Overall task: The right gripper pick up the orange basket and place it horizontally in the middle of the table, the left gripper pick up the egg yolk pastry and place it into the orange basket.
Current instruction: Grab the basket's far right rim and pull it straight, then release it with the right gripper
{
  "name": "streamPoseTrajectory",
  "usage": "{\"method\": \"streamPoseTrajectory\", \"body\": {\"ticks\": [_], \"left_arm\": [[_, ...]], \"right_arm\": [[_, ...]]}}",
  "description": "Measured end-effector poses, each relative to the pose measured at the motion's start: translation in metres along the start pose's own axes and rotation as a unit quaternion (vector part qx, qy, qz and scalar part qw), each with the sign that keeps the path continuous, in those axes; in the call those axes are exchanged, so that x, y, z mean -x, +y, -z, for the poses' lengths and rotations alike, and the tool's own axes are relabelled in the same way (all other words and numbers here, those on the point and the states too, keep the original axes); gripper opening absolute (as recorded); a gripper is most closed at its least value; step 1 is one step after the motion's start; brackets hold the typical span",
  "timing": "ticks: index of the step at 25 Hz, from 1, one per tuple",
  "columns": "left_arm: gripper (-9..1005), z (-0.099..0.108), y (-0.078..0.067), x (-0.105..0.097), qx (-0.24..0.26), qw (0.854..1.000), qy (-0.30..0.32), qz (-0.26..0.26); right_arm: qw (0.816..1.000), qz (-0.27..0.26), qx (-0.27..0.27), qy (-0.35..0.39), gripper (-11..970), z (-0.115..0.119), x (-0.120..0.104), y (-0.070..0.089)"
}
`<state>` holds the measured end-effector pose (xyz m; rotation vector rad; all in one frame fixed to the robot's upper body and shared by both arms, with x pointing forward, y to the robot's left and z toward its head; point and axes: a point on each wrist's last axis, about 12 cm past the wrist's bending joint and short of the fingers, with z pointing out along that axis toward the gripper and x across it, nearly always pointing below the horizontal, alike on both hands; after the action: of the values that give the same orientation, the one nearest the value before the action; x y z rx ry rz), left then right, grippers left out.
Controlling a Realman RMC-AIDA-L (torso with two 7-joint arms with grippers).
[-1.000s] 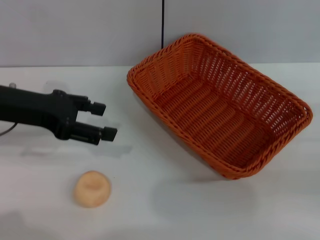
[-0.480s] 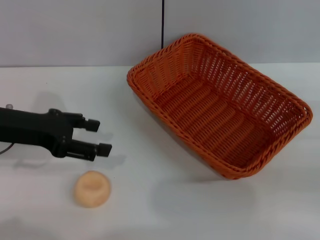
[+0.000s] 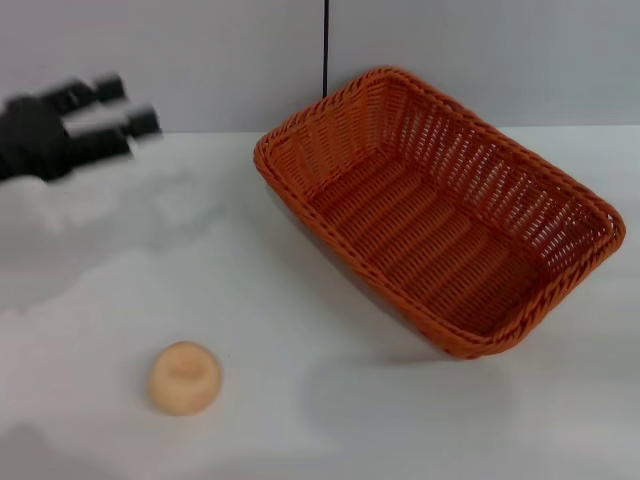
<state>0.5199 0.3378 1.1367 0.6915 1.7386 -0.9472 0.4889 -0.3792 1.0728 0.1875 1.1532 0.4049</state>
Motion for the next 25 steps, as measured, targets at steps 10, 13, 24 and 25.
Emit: {"method": "streamPoseTrajectory", "body": {"ticks": [10, 13, 24, 25], "left_arm": [[844, 0.009, 0.007, -0.033, 0.121, 0.946, -0.299, 0.001], [843, 0.008, 0.006, -0.041, 0.156, 0.927, -0.342, -0.004], [839, -0.003, 0.008, -0.048, 0.211, 0.903, -0.374, -0.022], [839, -0.004, 0.008, -0.047, 0.211, 0.903, -0.374, -0.022]], "right_arm": [[1.0, 0.001, -0.006, 0.005, 536, 0.0, -0.002, -0.001], [1.0, 0.001, -0.008, 0.007, 536, 0.0, -0.002, -0.001], [1.0, -0.018, 0.005, 0.019, 535, 0.002, 0.004, -0.006], [0.999, -0.029, 0.017, 0.027, 535, 0.001, 0.007, -0.008]]}}
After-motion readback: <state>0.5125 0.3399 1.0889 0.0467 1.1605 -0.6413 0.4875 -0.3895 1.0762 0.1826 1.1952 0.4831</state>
